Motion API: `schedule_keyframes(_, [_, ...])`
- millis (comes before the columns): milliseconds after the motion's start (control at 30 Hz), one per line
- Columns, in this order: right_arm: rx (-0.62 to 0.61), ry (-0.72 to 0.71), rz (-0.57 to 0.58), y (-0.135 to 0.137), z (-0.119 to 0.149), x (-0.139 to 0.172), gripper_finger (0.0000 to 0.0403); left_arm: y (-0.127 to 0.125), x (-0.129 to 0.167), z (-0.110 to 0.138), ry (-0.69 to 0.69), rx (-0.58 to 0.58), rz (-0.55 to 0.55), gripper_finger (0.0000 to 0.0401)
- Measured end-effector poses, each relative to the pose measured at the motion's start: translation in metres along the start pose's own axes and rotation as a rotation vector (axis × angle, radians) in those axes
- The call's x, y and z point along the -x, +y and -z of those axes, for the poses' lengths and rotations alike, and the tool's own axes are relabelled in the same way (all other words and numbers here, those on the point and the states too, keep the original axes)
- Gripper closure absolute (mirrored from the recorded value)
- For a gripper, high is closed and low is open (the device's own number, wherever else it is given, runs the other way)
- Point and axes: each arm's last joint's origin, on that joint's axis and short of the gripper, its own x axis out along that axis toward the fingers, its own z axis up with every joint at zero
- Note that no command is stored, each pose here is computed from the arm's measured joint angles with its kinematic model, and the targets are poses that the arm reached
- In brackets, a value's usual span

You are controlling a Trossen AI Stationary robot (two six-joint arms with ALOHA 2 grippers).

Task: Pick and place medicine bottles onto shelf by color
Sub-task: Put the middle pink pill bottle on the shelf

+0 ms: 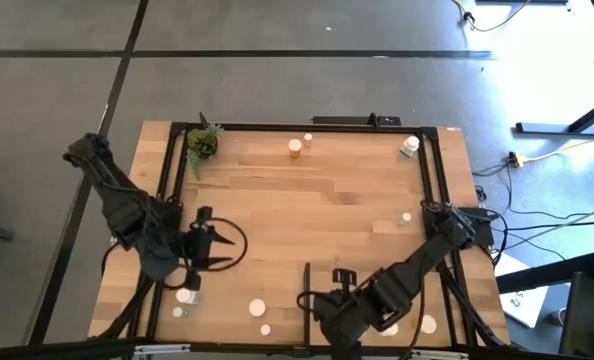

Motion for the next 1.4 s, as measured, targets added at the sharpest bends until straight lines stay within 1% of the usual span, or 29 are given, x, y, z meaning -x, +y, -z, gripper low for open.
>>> schedule_keyframes(100, [-0.027, 0.033, 0.012, 0.005, 0.005, -0.010, 0.0286, -0.008, -0.002, -0.001, -0.048, -0.008, 0.034, 0.0253])
schedule_keyframes(200, [-0.024, 0.058, 0.028, 0.010, 0.009, -0.021, 0.0286, -0.014, -0.002, -0.002, -0.070, -0.013, 0.057, 0.0253])
schedule_keyframes(267, [-0.043, 0.075, 0.042, 0.012, 0.010, -0.031, 0.0286, -0.017, -0.001, -0.002, -0.076, -0.017, 0.070, 0.0253])
schedule_keyframes(500, [-0.062, 0.146, 0.084, 0.015, 0.012, -0.069, 0.0286, -0.021, 0.002, -0.001, -0.082, -0.017, 0.091, 0.0253])
schedule_keyframes(800, [-0.089, 0.213, 0.139, 0.015, 0.018, -0.108, 0.0286, -0.021, 0.003, -0.002, -0.090, -0.009, 0.094, 0.0253])
schedule_keyframes(967, [-0.100, 0.217, 0.163, 0.016, 0.020, -0.121, 0.0286, -0.021, 0.003, -0.002, -0.091, -0.007, 0.095, 0.0253])
schedule_keyframes(1400, [-0.091, 0.215, 0.162, 0.019, 0.024, -0.124, 0.0286, -0.022, 0.003, -0.004, -0.107, 0.008, 0.101, 0.0253])
